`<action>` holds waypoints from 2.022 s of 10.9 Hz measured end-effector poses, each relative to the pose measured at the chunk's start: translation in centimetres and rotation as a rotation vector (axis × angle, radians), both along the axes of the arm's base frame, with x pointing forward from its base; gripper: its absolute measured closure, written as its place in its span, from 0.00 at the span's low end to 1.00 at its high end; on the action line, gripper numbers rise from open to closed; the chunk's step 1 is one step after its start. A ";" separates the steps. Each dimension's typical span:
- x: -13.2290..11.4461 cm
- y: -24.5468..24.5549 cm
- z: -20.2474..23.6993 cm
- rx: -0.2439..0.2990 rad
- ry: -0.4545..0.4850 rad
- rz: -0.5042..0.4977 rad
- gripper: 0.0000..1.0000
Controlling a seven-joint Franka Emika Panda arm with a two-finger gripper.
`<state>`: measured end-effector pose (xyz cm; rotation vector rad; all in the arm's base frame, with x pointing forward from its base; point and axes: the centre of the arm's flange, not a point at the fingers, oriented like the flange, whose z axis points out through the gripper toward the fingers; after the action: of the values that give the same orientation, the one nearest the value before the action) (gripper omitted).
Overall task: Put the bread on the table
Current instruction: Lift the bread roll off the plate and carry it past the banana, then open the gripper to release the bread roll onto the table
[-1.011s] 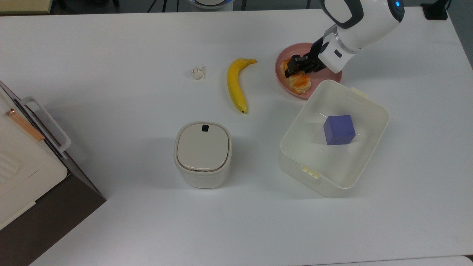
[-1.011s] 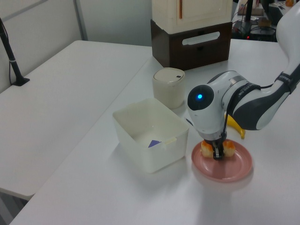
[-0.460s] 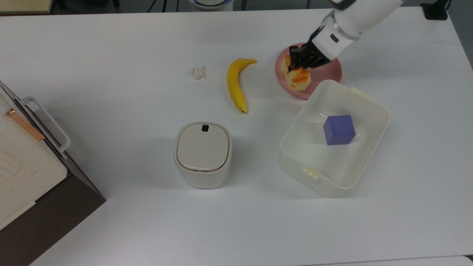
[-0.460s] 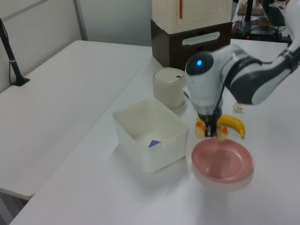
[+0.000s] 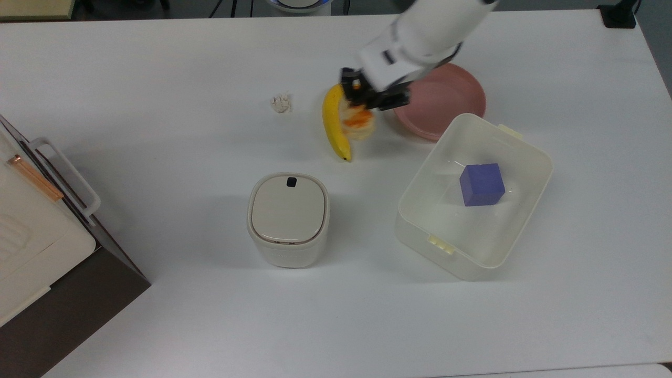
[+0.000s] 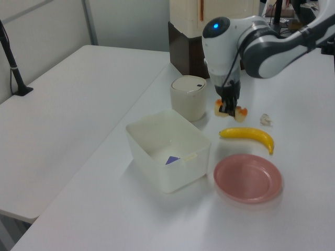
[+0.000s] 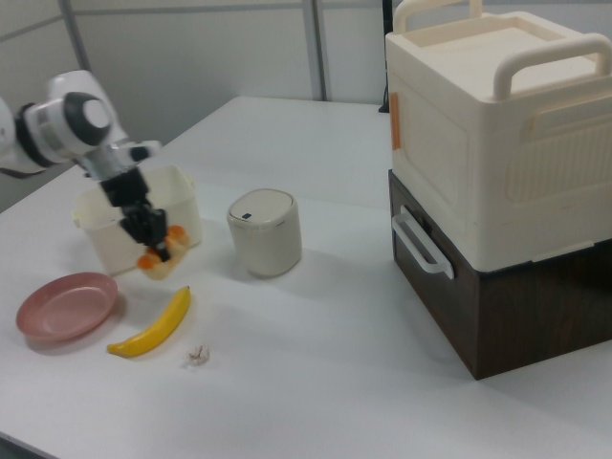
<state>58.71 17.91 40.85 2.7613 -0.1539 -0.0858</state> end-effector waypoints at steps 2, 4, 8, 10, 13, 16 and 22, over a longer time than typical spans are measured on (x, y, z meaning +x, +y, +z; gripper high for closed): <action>1.8 -7.0 -0.3 0.001 0.012 -0.098 0.88; 2.5 -11.8 -1.8 0.005 0.041 -0.171 0.88; 2.8 -17.5 -6.2 -0.001 0.114 -0.263 0.69; 3.0 -17.9 -5.9 -0.001 0.106 -0.271 0.39; 3.2 -18.0 -5.3 -0.004 0.093 -0.270 0.00; 4.4 -19.3 -1.1 0.003 0.007 -0.296 0.00; 0.7 -20.1 17.9 0.222 -0.243 -0.293 0.00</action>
<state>59.37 -2.14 58.79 2.9408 -0.6496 0.1672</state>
